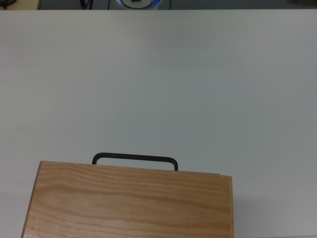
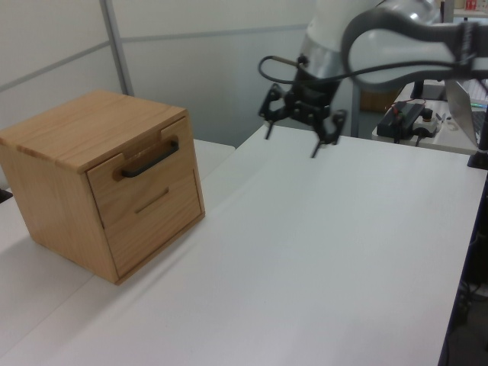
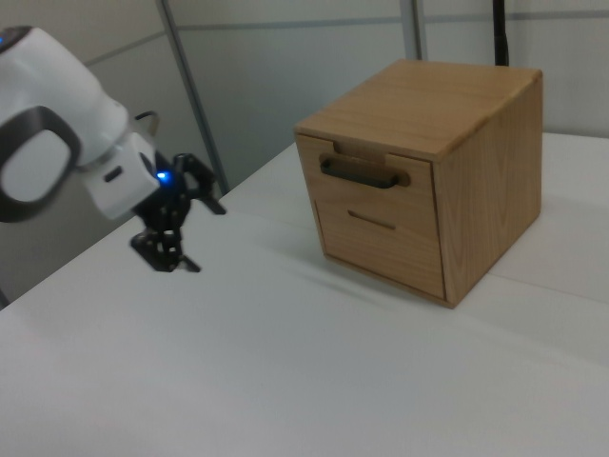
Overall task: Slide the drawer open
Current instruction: 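Open the gripper and swing it toward the cabinet's upper drawer, then lower the open gripper onto the black handle of the upper drawer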
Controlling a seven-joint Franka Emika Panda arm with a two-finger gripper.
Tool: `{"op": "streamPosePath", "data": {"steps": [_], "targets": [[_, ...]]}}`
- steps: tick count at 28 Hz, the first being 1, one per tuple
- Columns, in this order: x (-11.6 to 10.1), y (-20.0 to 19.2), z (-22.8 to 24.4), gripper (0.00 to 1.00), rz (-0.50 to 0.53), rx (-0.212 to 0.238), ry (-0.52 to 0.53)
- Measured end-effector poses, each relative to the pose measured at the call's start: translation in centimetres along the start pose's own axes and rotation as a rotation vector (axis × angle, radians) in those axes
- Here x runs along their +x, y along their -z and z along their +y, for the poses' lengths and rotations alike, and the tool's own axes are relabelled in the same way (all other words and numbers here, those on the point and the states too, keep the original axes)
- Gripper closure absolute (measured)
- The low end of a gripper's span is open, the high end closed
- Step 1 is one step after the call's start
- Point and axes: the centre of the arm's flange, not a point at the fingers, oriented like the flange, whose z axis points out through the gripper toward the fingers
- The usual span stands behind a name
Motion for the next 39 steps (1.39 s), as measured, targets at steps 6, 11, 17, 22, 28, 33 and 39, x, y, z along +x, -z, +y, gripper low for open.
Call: {"op": "streamPosePath", "data": {"steps": [6, 11, 17, 22, 28, 33, 39], "targets": [[0.8, -3.4, -2.8, 0.0, 0.005, 0.114, -0.092], [0.1, -5.3, -5.3, 0.0, 0.0, 0.228, -0.116], [0.2, -7.9, -8.6, 0.0, -0.017, 0.312, -0.128], [1.1, -10.4, -11.4, 0.0, -0.029, 0.355, -0.14], [2.2, -13.5, -14.3, 0.03, -0.029, 0.413, -0.144], [2.8, -16.0, -16.0, 0.03, -0.022, 0.456, -0.141], [3.1, -18.8, -16.8, 0.02, -0.006, 0.476, -0.117]]}}
